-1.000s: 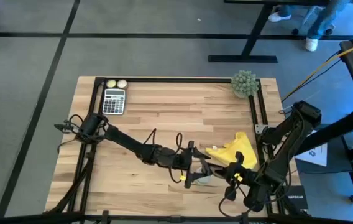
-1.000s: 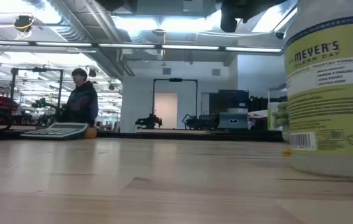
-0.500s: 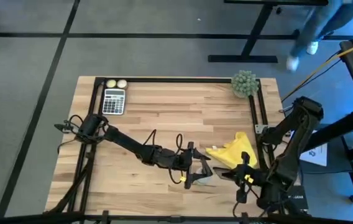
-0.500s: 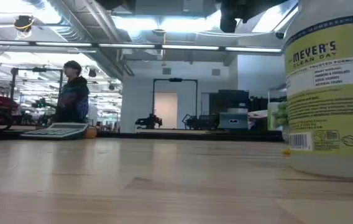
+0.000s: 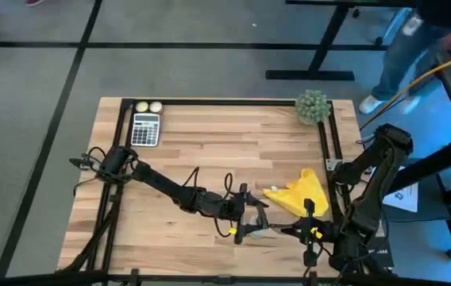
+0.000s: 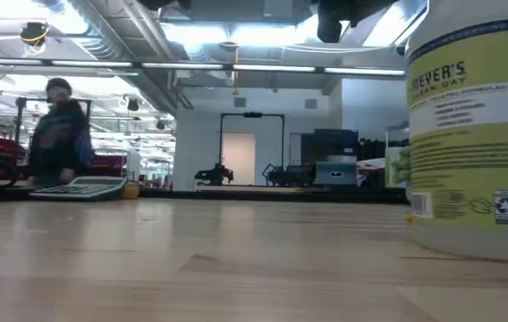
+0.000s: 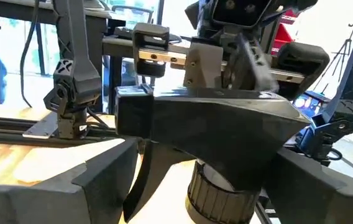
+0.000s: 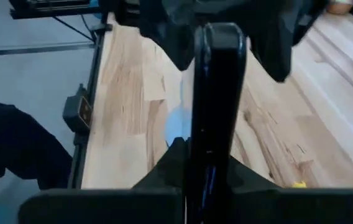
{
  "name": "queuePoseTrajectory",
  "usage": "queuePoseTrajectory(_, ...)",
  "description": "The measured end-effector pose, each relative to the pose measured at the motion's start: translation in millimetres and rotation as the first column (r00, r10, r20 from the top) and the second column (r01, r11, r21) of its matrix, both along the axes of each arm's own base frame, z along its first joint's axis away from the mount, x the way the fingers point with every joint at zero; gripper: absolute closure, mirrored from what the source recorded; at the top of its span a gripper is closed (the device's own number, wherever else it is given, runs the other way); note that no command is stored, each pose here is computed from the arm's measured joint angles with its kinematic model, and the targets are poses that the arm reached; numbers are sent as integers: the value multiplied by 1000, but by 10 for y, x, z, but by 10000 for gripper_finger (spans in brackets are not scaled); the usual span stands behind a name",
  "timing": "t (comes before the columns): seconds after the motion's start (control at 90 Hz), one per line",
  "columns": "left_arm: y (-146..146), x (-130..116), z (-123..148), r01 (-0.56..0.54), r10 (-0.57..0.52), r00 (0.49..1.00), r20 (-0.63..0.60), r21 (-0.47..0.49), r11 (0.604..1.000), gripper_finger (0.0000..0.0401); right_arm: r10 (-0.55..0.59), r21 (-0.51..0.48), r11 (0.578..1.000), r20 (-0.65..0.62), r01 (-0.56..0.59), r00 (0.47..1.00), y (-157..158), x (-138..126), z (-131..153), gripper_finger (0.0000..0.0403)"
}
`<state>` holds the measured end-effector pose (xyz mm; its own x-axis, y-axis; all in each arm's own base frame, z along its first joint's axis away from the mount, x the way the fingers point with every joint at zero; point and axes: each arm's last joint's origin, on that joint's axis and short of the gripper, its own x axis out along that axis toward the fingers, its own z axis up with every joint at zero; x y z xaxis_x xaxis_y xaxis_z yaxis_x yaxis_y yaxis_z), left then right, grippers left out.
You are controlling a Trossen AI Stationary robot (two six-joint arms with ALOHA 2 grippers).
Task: Apply microfiber cloth
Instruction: Spray the front of the cellphone using the spray bottle
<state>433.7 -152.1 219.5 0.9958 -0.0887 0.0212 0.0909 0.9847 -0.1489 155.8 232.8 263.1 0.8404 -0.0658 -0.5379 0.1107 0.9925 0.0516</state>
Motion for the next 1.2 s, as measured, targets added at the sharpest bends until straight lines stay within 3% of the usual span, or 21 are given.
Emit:
queuePoseTrajectory(0.311,-18,-7,0,8,-8,1000,-2,-10,1000,100,10,-19,1000,-20,-11,1000,-33,214,-42,400)
queuePoseTrajectory(0.622,-40,-13,2,32,-32,999,0,-13,999,100,1,-28,1000,-12,-1,1000,-114,150,44,400)
queuePoseTrajectory(0.944,-66,-22,2,43,-43,999,-1,-13,999,100,-196,-127,972,29,198,980,-553,-13,213,400)
queuePoseTrajectory(1.078,-66,-22,2,43,-43,999,-1,-13,999,100,-254,-163,953,28,255,967,-677,141,189,400)
queuePoseTrajectory(1.2,-66,-22,1,43,-43,999,-1,-13,999,100,-232,-170,957,43,236,972,-730,344,129,400)
